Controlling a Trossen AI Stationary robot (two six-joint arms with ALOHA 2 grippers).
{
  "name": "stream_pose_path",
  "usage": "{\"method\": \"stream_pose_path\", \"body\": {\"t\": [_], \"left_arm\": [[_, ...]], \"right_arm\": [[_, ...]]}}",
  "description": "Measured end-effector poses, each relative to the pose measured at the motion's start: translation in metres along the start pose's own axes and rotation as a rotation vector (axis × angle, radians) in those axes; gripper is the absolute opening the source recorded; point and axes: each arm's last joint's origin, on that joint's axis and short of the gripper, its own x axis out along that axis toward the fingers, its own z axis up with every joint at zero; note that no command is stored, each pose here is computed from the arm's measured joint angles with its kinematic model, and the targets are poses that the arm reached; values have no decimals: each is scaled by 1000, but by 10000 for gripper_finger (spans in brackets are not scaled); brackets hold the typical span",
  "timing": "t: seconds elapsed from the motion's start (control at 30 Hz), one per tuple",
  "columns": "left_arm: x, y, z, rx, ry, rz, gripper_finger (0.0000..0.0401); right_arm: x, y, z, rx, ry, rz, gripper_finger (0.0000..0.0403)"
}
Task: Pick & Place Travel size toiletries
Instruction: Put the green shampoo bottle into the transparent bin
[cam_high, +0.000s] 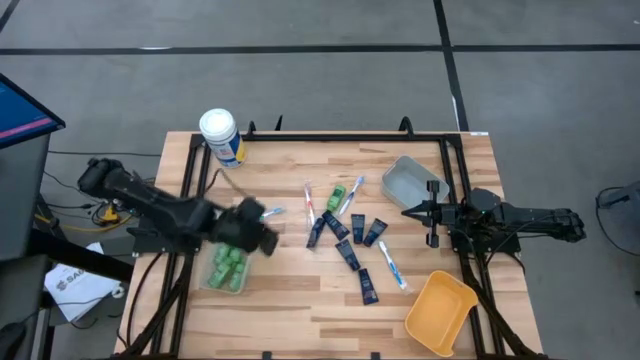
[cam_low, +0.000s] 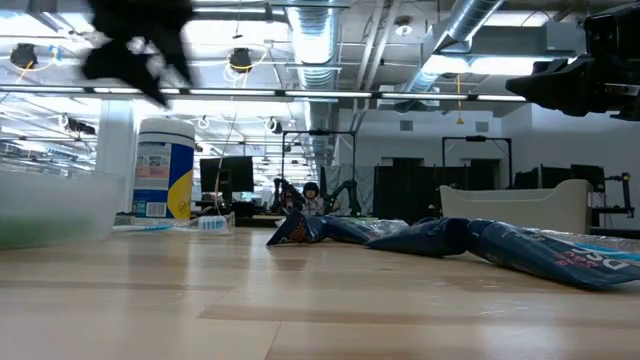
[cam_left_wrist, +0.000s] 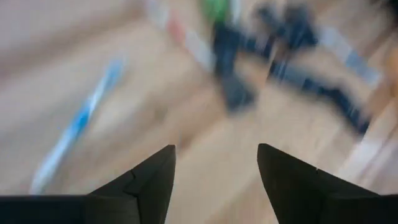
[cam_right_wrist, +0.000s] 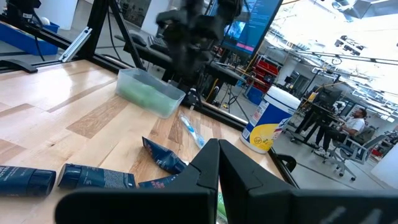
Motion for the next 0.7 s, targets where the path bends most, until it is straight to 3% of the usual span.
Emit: {"method": "stream_pose_path", "body": {"t": [0.2, 0.33, 0.5, 0.7], "left_arm": [[52, -8, 59, 36, -193, -98, 215], [88, -7, 86, 29, -263, -158, 214], [126, 0, 97, 23, -282, -161, 210], [158, -1, 92, 27, -253, -164, 209]], "right_arm": [[0, 0, 0, 0, 0, 0, 0], [0, 0, 0, 0, 0, 0, 0], [0, 0, 0, 0, 0, 0, 0], [0, 0, 0, 0, 0, 0, 0]]}}
